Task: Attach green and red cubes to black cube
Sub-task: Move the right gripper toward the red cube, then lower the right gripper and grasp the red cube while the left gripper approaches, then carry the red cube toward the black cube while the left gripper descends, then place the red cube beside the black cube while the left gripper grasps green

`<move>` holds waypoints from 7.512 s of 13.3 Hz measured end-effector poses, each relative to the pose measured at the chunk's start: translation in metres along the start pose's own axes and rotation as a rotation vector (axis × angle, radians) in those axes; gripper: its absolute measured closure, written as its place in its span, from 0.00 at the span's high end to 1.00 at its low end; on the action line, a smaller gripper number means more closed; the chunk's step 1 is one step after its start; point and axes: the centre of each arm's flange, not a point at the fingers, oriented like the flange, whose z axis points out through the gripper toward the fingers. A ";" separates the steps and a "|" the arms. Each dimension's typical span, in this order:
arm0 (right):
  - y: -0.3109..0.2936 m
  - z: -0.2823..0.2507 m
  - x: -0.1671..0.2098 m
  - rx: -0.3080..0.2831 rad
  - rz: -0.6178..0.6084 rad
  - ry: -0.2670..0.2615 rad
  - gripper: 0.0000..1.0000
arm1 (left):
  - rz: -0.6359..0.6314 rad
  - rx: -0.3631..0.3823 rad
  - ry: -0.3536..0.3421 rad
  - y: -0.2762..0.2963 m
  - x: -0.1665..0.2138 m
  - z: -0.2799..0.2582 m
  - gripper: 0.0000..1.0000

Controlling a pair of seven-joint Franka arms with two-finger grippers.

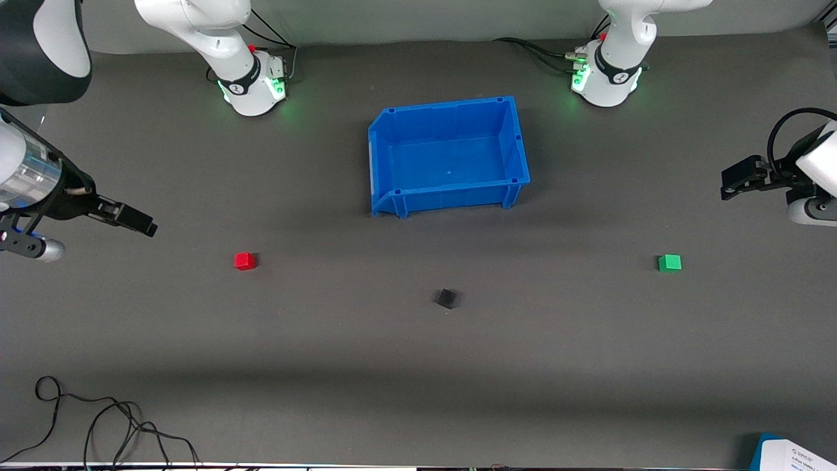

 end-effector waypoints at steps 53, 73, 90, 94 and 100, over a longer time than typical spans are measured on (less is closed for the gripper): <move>-0.036 0.324 0.025 -0.214 0.837 -0.057 0.39 | -1.613 -0.042 -0.131 -0.126 0.038 0.386 1.00; -0.360 0.356 -0.078 0.123 1.267 -0.231 0.39 | -1.635 0.054 -0.176 -0.101 0.024 0.442 0.78; -0.396 0.407 -0.130 0.147 1.264 -0.238 0.39 | -1.723 -0.011 -0.049 -0.001 0.107 0.326 0.37; -0.397 0.409 -0.132 0.147 1.259 -0.237 0.39 | -1.677 -0.033 -0.025 0.062 0.116 0.312 0.37; -0.398 0.409 -0.132 0.150 1.243 -0.235 0.39 | -1.628 -0.108 -0.054 0.145 0.118 0.294 0.37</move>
